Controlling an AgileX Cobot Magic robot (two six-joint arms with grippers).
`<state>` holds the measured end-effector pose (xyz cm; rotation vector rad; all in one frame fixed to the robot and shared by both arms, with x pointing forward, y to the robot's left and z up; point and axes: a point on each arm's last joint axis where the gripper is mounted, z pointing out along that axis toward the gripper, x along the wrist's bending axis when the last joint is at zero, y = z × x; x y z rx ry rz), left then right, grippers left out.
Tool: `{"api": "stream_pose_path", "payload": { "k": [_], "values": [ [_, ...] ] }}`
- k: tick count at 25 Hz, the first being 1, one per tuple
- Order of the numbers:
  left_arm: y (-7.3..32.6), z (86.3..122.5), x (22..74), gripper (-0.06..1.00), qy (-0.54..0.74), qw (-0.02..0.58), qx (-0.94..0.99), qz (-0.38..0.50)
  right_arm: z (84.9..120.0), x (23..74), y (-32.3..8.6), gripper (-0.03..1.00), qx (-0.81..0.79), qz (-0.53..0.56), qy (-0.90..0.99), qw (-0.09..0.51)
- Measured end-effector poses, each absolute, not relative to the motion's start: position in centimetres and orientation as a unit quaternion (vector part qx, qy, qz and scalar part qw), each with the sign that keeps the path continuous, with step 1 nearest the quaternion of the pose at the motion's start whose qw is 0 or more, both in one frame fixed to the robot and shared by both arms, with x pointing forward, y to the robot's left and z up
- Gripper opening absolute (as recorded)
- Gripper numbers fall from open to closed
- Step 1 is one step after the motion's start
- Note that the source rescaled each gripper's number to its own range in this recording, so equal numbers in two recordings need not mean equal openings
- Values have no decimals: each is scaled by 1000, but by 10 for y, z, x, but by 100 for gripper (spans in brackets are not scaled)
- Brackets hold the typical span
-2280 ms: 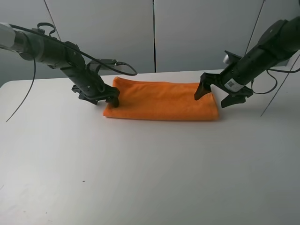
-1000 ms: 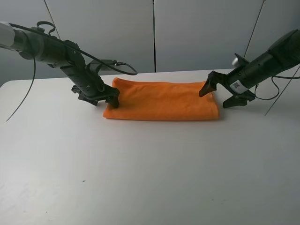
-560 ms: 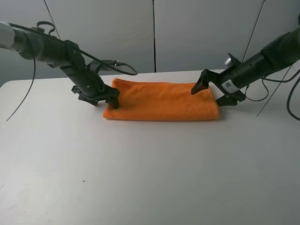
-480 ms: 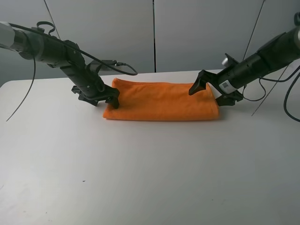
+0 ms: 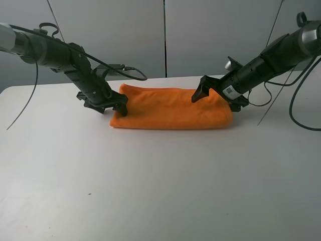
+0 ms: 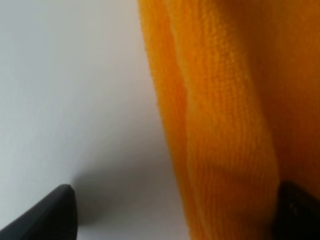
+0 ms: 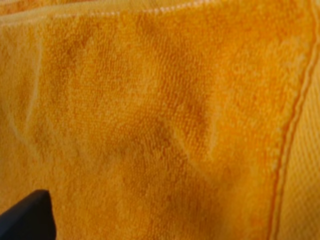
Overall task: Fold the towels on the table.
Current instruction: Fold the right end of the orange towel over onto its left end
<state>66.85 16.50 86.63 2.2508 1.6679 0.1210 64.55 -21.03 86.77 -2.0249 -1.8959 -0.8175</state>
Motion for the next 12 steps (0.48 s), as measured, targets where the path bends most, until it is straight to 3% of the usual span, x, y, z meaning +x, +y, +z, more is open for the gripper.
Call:
{"api": "stream_pose_path", "payload": {
  "k": [3,4,6,10,12],
  "values": [
    [165,866,668,100,586,168,791,43,868,646,-211,99,-700,-279,-645,125],
    [165,866,668,100,586,168,791,43,867,646,-211,95,-701,-277,-646,123],
    [165,866,668,100,586,168,791,43,866,646,-212,76,-701,-272,-649,115],
    [165,866,668,100,586,167,791,42,865,646,-213,6,-701,-268,-652,109],
    [165,866,668,100,587,168,791,41,865,646,-213,4,-702,-267,-651,110]
  ]
}}
